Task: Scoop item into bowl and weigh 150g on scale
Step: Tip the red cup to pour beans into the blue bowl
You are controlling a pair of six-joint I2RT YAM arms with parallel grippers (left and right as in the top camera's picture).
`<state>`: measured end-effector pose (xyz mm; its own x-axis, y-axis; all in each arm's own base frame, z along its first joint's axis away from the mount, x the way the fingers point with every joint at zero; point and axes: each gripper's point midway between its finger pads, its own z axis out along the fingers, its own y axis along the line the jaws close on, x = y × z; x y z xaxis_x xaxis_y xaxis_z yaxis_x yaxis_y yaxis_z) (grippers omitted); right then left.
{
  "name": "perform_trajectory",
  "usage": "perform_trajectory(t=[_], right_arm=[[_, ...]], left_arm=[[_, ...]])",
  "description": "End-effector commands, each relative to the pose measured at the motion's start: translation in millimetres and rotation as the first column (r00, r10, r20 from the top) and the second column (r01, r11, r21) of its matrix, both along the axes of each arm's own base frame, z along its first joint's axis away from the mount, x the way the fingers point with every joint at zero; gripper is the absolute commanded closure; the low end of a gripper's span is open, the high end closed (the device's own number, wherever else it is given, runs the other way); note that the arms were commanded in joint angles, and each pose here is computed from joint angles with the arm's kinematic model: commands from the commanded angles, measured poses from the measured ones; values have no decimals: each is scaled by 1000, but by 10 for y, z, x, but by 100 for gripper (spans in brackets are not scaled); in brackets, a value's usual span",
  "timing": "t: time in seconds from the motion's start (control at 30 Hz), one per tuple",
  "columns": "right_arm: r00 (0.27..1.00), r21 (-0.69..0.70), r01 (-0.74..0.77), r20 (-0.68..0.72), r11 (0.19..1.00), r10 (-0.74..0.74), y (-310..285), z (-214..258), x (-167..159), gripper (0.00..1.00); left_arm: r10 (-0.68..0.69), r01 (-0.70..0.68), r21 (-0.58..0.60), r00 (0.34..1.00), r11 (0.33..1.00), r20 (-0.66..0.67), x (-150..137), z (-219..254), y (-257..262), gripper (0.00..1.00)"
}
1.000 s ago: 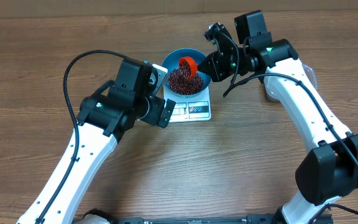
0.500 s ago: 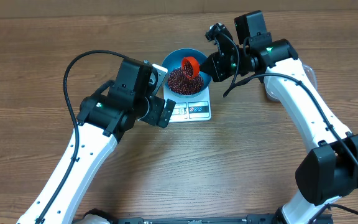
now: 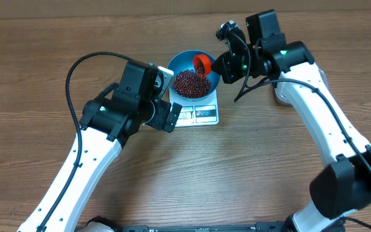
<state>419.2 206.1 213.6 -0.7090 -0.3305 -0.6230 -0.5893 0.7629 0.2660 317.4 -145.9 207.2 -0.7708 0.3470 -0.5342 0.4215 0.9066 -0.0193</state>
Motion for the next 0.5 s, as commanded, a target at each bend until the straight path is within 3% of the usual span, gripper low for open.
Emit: perform_trajectory(t=[0.0,0.47], right_arm=[[993,12,13,114,1000,-15,-14,452,-16,96],[983,-46,-55,173,997,63,161,510,-131,96]], left_arm=[[-15,15,9,1000,1000,12,31,26,-10,0],[-15,15,9,1000,1000,12,31,26,-10,0]])
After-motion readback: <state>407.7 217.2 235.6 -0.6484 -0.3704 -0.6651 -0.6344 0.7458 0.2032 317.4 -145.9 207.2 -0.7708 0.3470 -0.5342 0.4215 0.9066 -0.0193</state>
